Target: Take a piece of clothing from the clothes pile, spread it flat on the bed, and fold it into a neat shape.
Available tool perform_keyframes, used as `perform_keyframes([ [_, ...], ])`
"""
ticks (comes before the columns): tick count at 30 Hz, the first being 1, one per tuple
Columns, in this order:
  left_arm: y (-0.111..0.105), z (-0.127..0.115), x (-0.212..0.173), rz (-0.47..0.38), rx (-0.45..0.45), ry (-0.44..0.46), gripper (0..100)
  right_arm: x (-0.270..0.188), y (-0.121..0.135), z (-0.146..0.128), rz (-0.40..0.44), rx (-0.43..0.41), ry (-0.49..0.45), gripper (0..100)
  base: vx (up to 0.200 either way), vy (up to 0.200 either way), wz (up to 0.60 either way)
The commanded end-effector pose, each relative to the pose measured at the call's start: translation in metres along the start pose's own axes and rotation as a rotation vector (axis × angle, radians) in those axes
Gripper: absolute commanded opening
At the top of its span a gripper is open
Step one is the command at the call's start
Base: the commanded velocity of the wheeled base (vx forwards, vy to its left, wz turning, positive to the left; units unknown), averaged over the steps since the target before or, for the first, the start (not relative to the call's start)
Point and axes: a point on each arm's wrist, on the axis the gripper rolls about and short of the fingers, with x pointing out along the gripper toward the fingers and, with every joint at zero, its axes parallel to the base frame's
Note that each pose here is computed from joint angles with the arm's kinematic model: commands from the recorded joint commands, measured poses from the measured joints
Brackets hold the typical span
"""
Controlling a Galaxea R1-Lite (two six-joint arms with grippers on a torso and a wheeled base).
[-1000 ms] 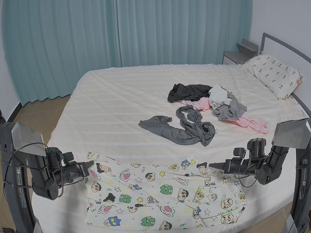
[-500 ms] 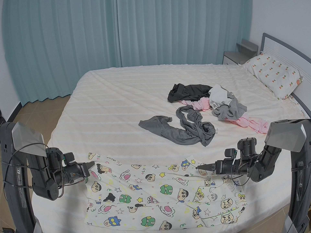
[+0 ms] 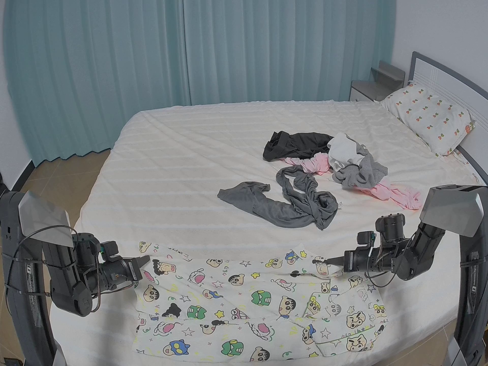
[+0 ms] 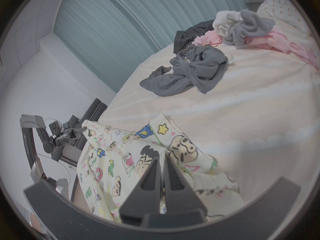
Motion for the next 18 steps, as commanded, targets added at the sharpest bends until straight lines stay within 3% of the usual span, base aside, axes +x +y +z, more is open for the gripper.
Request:
perform_keyframes([
  [1, -0.005, 0.002, -0.009, -0.005, 0.028, -0.007, 0, -0.022, 0.001, -0.002, -0.019, -0.034, -0.003, 0, 0.0, 0.0, 0.0],
  [9, -0.008, -0.004, -0.018, 0.001, 0.064, 0.024, 0, -0.042, 0.012, -0.015, 0.0, -0.081, 0.034, 0, 0.0, 0.0, 0.0],
  [18, -0.012, -0.025, -0.042, -0.03, 0.112, 0.134, 0, -0.066, 0.02, -0.042, 0.021, -0.119, 0.097, 0, 0.0, 0.0, 0.0],
])
